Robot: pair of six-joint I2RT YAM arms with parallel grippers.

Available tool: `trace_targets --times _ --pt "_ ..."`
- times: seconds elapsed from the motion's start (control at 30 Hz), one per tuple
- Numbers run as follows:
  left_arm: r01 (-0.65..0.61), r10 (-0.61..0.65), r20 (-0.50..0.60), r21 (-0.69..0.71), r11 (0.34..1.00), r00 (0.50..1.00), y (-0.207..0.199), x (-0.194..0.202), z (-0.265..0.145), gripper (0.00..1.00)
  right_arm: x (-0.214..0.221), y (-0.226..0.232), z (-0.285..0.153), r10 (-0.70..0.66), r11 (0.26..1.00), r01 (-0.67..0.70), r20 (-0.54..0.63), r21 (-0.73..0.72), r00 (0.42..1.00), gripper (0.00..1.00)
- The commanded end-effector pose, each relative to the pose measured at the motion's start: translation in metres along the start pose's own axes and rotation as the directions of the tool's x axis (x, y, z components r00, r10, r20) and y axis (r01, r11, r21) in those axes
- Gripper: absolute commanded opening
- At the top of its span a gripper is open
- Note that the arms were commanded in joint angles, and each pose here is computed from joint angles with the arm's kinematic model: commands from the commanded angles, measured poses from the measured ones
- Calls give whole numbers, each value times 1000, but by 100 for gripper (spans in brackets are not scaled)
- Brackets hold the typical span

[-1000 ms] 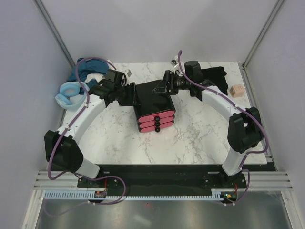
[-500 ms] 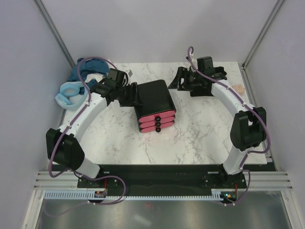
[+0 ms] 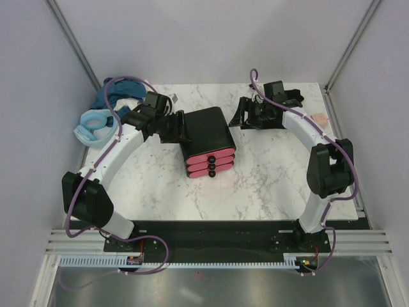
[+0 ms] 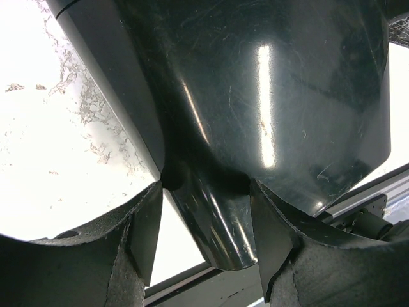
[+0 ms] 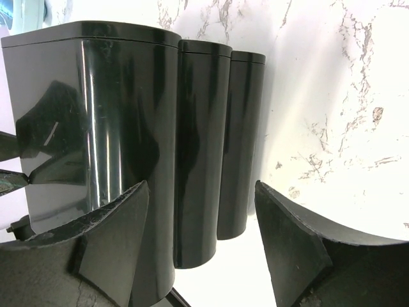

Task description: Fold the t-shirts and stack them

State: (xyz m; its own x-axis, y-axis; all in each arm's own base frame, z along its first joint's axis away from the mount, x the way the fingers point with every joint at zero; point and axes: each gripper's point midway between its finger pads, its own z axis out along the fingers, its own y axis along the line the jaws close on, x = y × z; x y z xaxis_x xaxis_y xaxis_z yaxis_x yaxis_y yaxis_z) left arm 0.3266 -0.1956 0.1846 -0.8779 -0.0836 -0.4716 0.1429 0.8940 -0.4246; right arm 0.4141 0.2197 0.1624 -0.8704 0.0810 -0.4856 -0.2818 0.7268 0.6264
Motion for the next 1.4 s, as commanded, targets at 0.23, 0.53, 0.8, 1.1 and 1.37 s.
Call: trace_targets --times 0.23,0.53,0.8,1.1,1.37 --pt "12 -55 -298 -147 989 953 34 81 18 62 -4 38 -1 -48 994 47 -9 -97 999 75" --pt "10 -54 -307 -144 990 950 34 83 20 62 27 42 26 -37 987 17 -124 -158 992 79" --pt "18 -65 -309 -153 988 949 36 86 19 29 65 74 60 -94 972 41 -227 -231 969 73" --pt "37 -95 -335 -176 984 937 43 101 19 17 97 120 83 -160 945 57 -304 -321 939 73" --pt "47 -127 -345 -231 972 930 54 113 13 64 126 162 103 -206 923 60 -358 -380 911 74"
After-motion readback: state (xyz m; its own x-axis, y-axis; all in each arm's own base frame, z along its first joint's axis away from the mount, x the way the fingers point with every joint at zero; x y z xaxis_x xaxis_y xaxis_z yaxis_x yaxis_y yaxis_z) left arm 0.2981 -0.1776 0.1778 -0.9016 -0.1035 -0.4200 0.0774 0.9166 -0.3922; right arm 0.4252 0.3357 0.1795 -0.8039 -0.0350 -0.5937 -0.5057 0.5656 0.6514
